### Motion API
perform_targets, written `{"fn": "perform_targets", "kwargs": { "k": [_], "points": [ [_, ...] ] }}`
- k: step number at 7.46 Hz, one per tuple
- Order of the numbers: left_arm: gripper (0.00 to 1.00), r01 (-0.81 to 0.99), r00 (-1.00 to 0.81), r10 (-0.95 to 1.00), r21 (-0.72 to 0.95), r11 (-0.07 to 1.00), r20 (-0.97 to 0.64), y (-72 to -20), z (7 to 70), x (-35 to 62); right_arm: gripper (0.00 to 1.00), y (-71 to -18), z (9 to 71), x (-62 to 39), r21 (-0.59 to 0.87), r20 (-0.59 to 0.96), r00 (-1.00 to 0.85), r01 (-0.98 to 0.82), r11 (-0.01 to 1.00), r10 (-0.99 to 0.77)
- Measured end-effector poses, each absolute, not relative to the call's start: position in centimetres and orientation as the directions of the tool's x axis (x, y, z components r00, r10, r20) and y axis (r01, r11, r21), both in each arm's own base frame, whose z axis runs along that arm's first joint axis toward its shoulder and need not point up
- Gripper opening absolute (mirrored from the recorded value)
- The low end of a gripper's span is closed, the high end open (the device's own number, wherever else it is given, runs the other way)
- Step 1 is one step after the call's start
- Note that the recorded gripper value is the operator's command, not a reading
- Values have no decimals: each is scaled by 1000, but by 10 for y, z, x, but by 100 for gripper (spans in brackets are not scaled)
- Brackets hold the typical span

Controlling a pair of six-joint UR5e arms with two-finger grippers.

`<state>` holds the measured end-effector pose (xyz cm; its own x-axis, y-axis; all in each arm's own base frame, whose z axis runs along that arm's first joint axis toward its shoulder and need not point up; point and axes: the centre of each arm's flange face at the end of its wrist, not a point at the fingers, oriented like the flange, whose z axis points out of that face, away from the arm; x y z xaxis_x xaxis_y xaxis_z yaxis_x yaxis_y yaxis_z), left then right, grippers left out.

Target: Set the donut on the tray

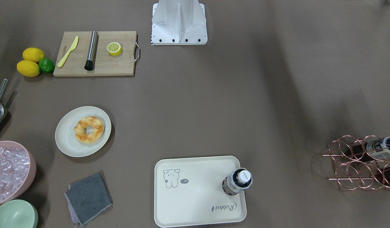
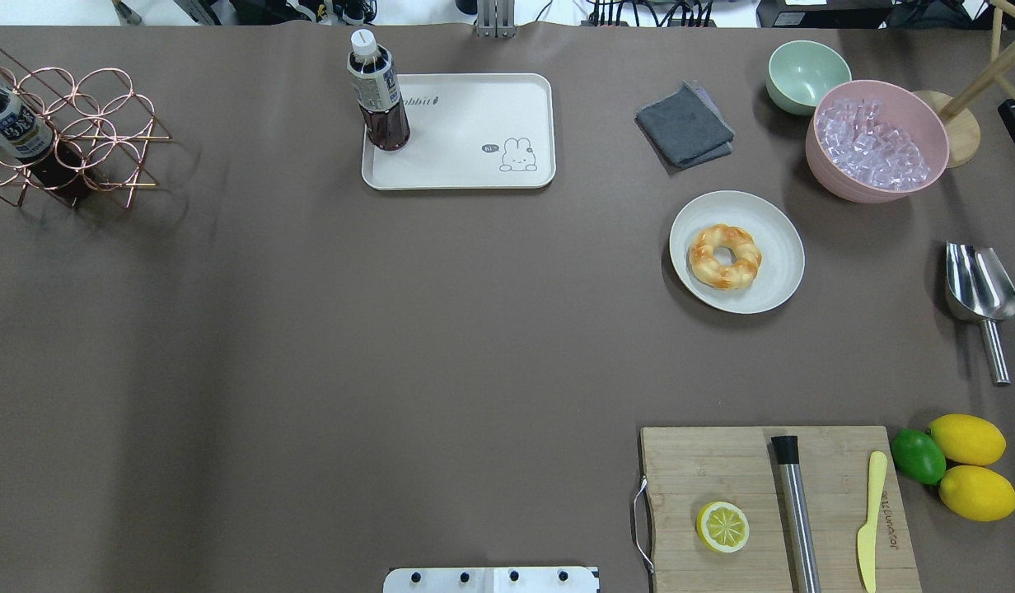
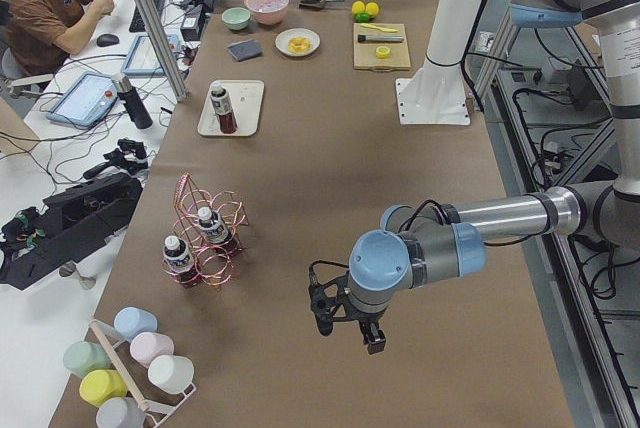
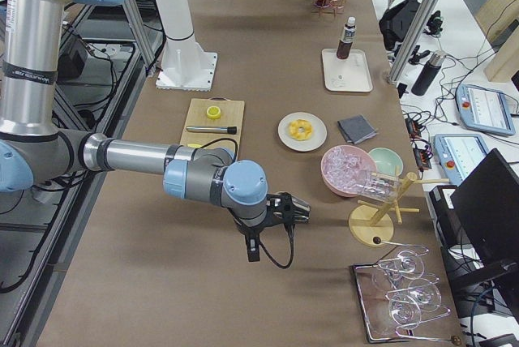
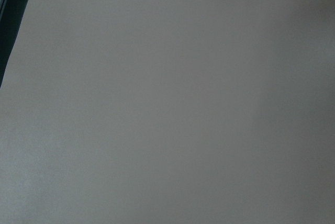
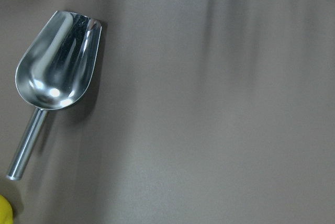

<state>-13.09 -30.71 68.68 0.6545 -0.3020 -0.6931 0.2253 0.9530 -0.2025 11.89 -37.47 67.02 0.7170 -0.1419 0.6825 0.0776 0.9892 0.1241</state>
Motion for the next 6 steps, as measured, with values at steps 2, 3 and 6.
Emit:
{"fn": "perform_targets", "kwargs": {
  "k": [2,3,6],
  "points": [
    [98,225,656,-299,-198,954,-693,-307,684,-131,100,-370,673,118,118,685,716,78,990,-138],
    [98,225,657,-298,-197,954,-693,-307,685,-131,100,-368,673,118,118,685,715,78,990,-138],
    [98,222,657,-304,-208,953,-690,-305,688,-130,100,-369,671,118,122,682,717,79,989,-142]
  ]
}}
